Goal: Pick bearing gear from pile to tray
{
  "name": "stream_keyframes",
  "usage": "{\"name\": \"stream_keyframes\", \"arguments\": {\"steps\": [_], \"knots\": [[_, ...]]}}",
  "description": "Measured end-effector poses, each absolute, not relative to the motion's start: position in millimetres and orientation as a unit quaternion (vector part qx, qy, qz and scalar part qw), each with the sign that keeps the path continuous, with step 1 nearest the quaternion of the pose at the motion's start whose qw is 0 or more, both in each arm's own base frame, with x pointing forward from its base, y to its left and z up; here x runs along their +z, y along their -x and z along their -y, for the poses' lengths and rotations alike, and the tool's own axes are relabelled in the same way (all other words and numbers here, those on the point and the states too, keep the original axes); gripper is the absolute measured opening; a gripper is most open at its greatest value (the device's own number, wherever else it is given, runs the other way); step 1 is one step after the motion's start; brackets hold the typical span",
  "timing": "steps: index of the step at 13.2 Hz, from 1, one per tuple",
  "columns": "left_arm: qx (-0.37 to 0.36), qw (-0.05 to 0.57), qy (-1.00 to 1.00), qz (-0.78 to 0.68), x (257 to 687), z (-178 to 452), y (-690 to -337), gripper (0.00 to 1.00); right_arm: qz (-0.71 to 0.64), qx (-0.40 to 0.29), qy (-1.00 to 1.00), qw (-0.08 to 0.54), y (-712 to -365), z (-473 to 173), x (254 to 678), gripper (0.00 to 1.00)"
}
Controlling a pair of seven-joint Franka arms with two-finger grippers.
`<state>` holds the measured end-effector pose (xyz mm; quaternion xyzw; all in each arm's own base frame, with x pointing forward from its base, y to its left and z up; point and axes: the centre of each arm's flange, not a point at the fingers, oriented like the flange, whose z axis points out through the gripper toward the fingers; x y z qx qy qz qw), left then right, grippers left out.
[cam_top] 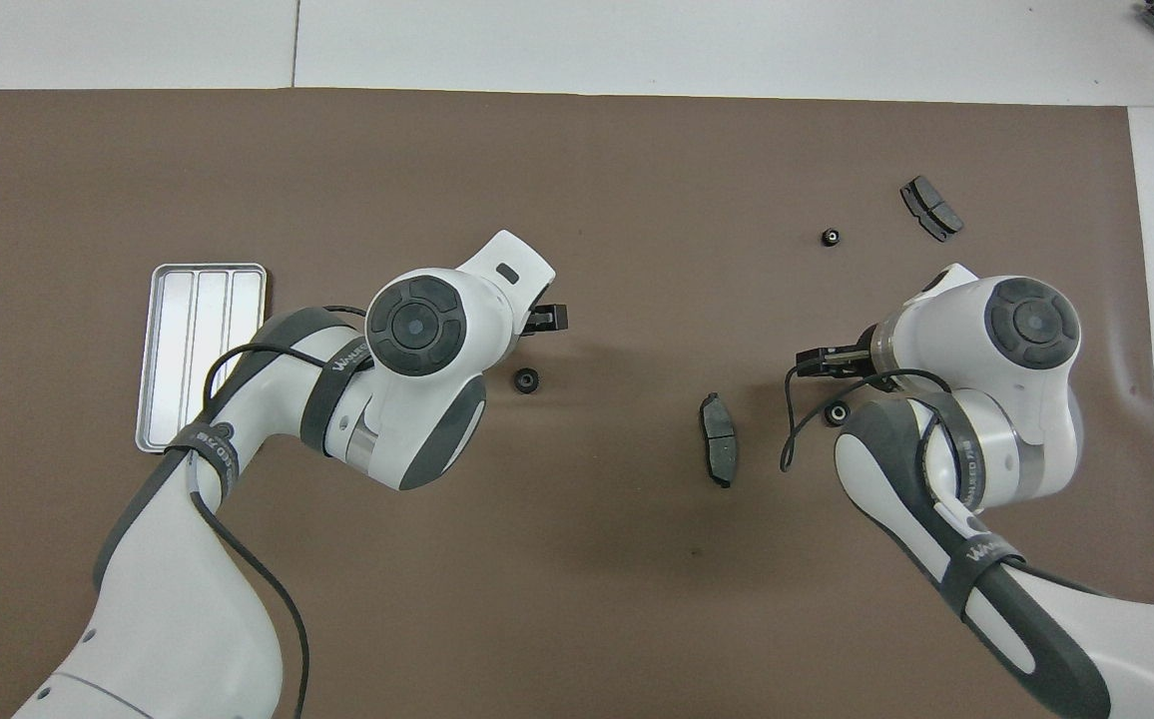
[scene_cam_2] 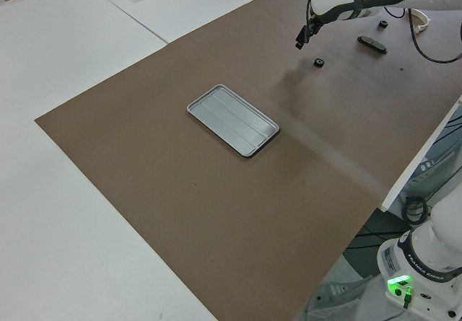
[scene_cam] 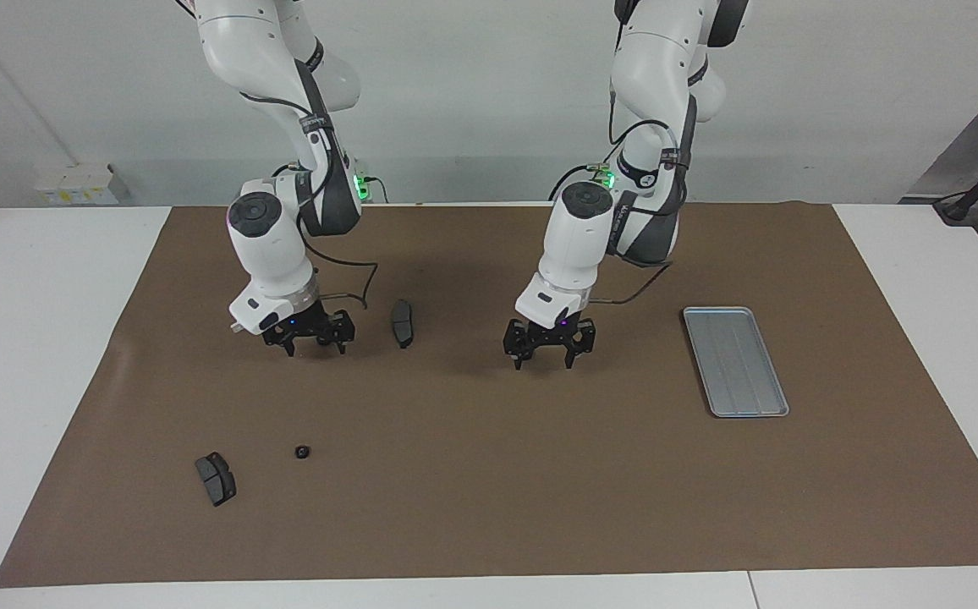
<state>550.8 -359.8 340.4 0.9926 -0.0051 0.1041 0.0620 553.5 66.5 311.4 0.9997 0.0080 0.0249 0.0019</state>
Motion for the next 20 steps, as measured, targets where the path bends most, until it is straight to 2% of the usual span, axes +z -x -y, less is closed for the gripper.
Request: {"name": "stream_keyframes", "arguments": {"steps": [5, 8, 10, 11, 12, 13, 14, 16, 17, 18, 20], "knots": [[0.085, 0.051, -0.995, 0.018, 320, 369, -532, 1.0, -0.012, 0.011, -1.0, 0.003, -533, -68, 287, 1.0], [0.077, 0.046, -0.996, 0.022, 312, 370, -525, 0.96, -0.015, 0.003, -1.0, 0.004, -522, -70, 283, 1.0], [0.075, 0.045, -0.996, 0.026, 310, 373, -521, 0.78, -0.016, 0.0, -1.0, 0.005, -517, -70, 282, 1.0], [0.074, 0.045, -0.996, 0.028, 309, 374, -519, 0.78, -0.016, -0.002, -1.0, 0.006, -515, -70, 282, 1.0], [0.073, 0.044, -0.996, 0.029, 308, 375, -518, 0.71, -0.016, -0.003, -1.0, 0.006, -513, -70, 281, 0.96], [0.072, 0.043, -0.996, 0.03, 306, 375, -517, 0.71, -0.016, -0.004, -1.0, 0.006, -512, -70, 280, 0.96], [0.07, 0.042, -0.996, 0.031, 304, 375, -515, 0.66, -0.017, -0.004, -1.0, 0.006, -512, -70, 280, 0.88], [0.065, 0.039, -0.997, 0.033, 299, 373, -512, 0.61, -0.017, 0.0, -1.0, 0.006, -512, -70, 284, 0.56], [0.064, 0.038, -0.997, 0.034, 298, 372, -512, 0.6, -0.017, 0.002, -1.0, 0.006, -512, -70, 286, 0.43], [0.064, 0.038, -0.997, 0.035, 298, 372, -511, 0.59, -0.017, 0.003, -1.0, 0.006, -513, -70, 287, 0.35], [0.064, 0.038, -0.997, 0.036, 298, 373, -511, 0.55, -0.016, 0.012, -1.0, 0.005, -518, -71, 293, 0.35]]}}
